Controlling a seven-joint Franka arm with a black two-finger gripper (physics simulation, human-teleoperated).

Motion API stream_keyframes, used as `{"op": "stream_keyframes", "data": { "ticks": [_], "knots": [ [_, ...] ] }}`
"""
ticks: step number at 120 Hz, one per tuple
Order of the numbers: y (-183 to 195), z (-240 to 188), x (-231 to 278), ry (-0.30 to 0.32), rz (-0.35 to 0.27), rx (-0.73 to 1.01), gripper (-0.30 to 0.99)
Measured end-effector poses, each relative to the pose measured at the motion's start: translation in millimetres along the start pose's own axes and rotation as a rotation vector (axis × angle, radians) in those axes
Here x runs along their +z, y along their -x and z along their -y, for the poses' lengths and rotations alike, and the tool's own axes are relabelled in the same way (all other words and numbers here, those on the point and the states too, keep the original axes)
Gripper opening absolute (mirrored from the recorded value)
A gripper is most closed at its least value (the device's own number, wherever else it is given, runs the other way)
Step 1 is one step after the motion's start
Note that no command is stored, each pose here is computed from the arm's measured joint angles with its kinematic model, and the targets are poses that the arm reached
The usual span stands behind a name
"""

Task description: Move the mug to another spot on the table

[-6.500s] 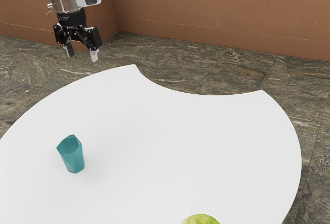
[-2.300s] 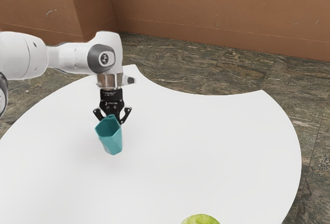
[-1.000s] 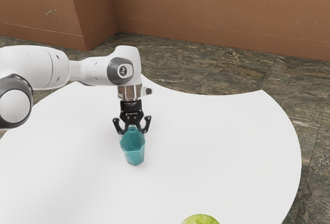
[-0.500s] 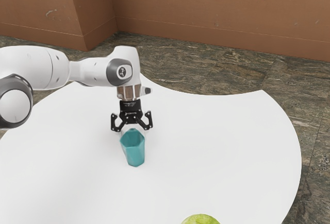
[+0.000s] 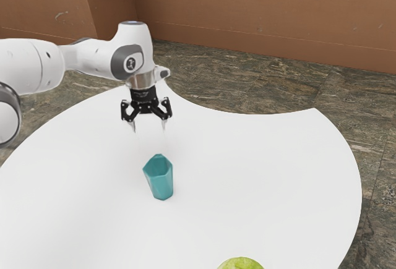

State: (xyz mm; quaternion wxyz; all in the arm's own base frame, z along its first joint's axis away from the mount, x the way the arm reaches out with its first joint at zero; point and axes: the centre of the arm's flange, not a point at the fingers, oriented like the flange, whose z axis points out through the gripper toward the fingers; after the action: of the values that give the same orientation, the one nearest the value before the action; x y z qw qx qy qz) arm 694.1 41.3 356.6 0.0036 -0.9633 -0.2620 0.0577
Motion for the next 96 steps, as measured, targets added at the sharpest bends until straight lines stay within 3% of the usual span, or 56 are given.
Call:
{"op": "stream_keyframes", "data": {
  "ticks": [32, 58, 96],
  "knots": [
    [73, -3, -113, 0.019, -0.081, 0.135, 0.69],
    [145, 46, -208, 0.039, -0.110, 0.212, 0.69],
    [147, 92, -227, 0.043, -0.057, 0.324, 0.69]
  ]
}}
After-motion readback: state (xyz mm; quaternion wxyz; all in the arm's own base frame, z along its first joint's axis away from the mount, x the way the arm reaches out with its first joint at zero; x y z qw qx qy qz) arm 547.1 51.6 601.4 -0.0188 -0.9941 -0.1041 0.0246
